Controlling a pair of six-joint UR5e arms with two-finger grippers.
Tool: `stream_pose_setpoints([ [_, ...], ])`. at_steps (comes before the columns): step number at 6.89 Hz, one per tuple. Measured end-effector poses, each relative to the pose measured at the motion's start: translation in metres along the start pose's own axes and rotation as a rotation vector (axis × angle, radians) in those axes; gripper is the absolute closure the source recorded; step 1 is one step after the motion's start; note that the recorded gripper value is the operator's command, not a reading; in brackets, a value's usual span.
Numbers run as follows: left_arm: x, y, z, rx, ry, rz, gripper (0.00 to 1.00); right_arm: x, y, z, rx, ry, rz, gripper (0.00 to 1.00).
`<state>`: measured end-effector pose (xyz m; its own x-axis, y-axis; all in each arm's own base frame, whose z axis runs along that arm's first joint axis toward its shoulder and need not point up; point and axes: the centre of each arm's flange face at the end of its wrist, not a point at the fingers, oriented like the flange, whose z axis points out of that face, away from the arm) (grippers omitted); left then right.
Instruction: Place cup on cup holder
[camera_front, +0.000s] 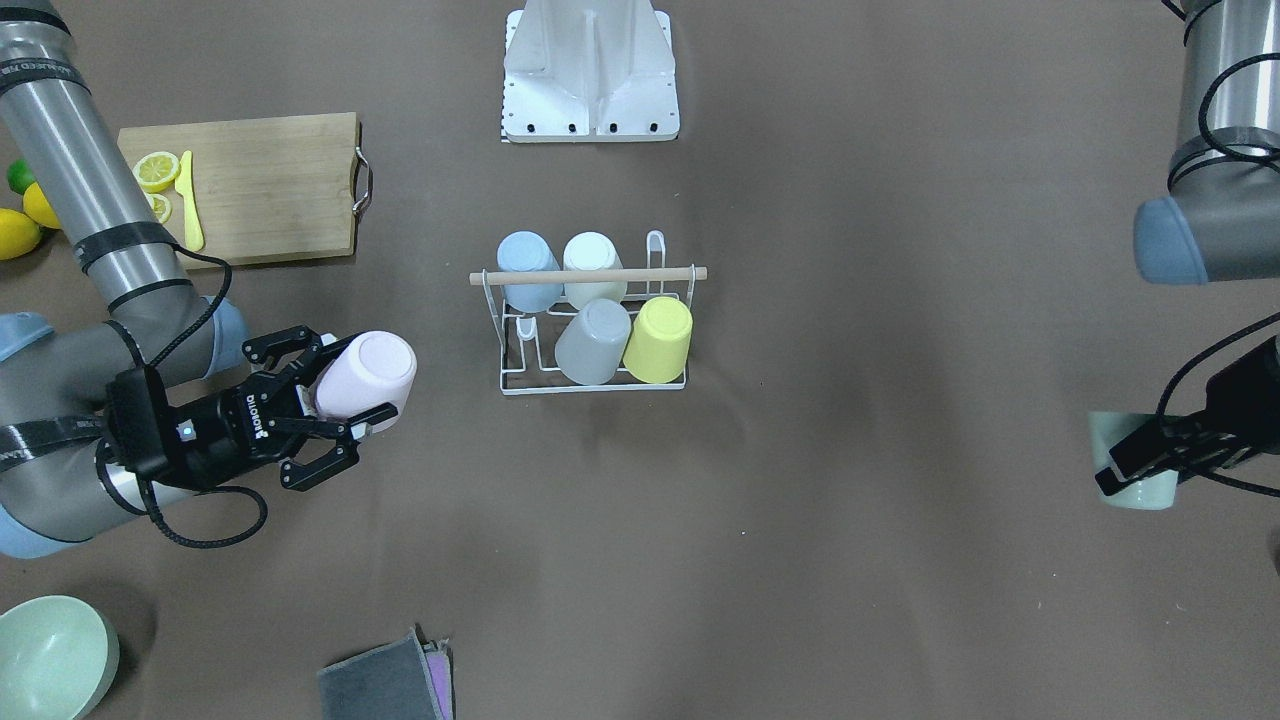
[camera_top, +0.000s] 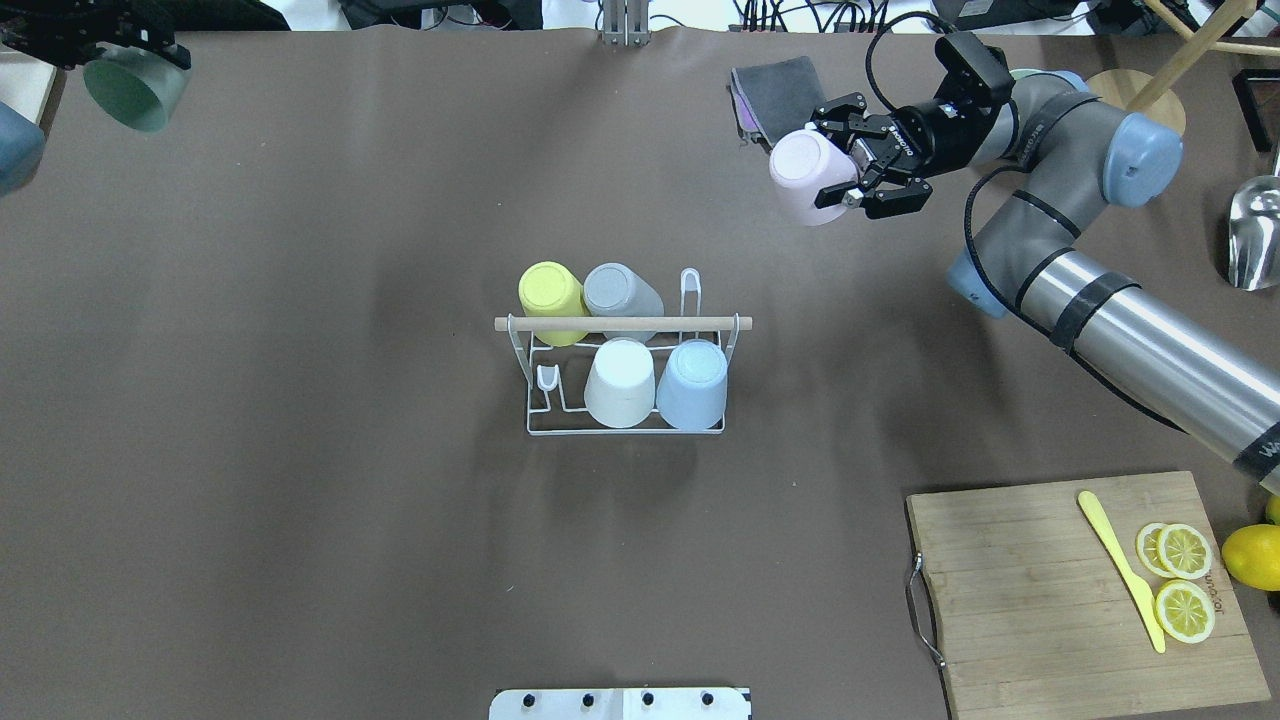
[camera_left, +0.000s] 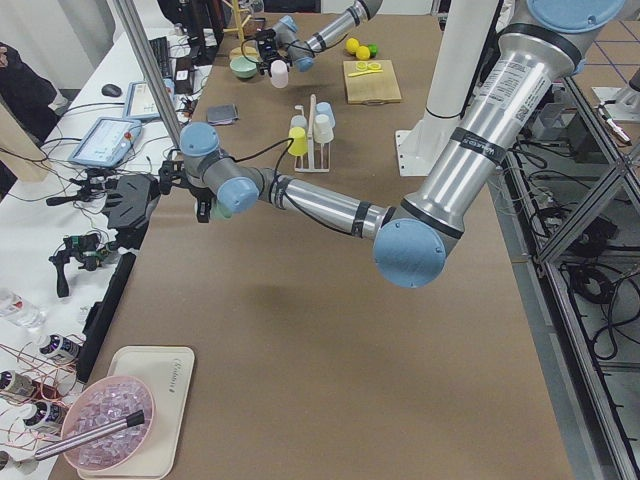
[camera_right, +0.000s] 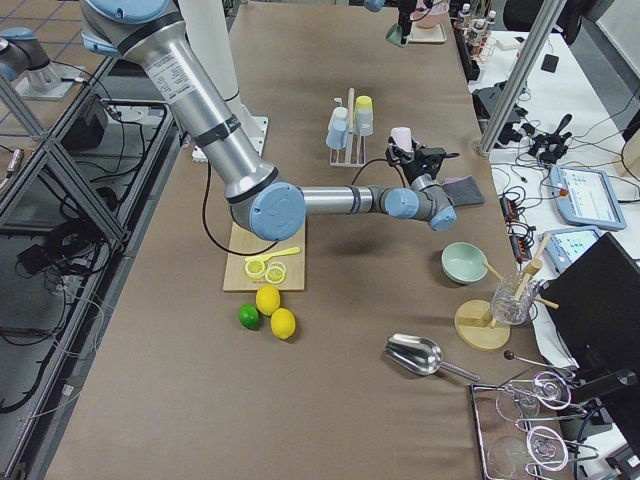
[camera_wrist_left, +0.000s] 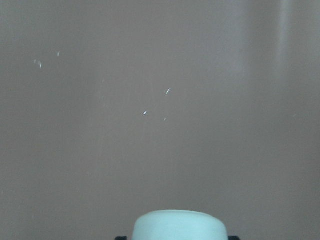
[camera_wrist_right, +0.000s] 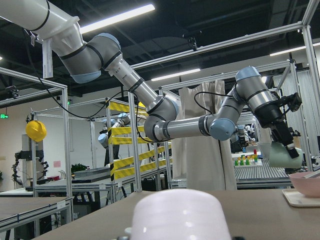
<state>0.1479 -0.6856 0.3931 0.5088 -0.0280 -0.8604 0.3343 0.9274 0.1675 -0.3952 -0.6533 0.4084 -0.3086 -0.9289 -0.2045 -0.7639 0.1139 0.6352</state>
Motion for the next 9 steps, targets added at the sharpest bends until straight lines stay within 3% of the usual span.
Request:
stream_pose_setpoints([
  [3, 0.05, 0.002, -0.052, 0.391, 0.164, 0.075, 0.9, 0.001, 0.01, 0.062, 0.113, -0.065, -0.02, 0.78],
  [5, 0.09, 0.025, -0.051, 0.595, 0.223, 0.121, 0.9, -0.006, 0.027, 0.093, 0.147, -0.104, -0.007, 0.74],
  [9, 0.182, 0.103, -0.036, 0.858, 0.337, 0.142, 0.9, -0.02, 0.062, 0.127, 0.15, -0.138, 0.038, 0.73],
])
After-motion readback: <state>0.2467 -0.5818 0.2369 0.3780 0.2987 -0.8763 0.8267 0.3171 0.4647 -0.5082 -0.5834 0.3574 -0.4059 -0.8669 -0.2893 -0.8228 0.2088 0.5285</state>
